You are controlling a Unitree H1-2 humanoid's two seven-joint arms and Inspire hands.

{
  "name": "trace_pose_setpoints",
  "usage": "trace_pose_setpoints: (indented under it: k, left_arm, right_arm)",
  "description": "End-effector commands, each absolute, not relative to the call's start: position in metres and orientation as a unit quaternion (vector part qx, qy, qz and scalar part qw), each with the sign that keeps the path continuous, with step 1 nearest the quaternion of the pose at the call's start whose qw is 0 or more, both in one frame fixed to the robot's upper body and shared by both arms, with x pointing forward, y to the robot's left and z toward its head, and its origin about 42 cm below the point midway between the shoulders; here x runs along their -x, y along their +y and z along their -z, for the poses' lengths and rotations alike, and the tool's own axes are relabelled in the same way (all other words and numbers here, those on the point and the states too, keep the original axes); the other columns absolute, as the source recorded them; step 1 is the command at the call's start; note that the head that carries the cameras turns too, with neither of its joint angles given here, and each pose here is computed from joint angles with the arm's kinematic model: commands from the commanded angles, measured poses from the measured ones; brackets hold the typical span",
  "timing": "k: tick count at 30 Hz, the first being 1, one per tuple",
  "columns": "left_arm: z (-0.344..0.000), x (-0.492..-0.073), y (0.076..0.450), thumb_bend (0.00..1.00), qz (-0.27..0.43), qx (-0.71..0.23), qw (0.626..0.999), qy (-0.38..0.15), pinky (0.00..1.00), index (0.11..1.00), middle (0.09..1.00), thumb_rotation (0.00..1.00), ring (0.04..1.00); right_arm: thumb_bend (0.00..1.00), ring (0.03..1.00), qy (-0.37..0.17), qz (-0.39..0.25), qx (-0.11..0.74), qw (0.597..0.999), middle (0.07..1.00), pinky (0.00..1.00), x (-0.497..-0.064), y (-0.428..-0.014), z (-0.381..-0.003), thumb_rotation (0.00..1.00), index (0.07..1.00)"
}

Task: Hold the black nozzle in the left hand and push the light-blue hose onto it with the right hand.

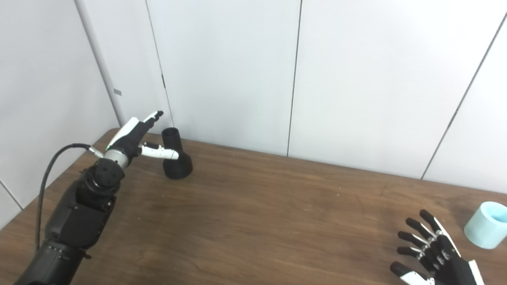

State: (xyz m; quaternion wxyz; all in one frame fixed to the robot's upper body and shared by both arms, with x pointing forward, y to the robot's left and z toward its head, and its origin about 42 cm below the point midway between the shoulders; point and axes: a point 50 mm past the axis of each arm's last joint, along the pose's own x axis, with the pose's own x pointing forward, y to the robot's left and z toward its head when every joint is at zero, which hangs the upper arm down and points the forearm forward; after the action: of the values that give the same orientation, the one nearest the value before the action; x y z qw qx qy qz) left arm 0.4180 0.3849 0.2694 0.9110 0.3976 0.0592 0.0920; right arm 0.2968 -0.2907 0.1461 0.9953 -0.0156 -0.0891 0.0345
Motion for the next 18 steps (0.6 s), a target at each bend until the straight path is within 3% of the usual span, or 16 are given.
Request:
trace_pose_setpoints:
  k: [1,18]
  left_arm:
    - [-0.290,-0.424,0.387,1.00,-0.112,-0.401,0.909,0.034,1.00,1.000,1.000,0.26,1.000]
    - [-0.260,-0.430,0.389,1.00,-0.121,-0.403,0.904,0.072,1.00,0.980,1.000,0.24,1.000]
  right_arm:
    - [0.76,0.746,-0.127,-0.034,0.022,0.991,0.840,0.61,-0.300,-0.294,-0.165,0.24,0.914]
    - [0.76,0.747,-0.130,-0.034,0.017,0.991,0.836,0.62,-0.298,-0.295,-0.166,0.25,0.915]
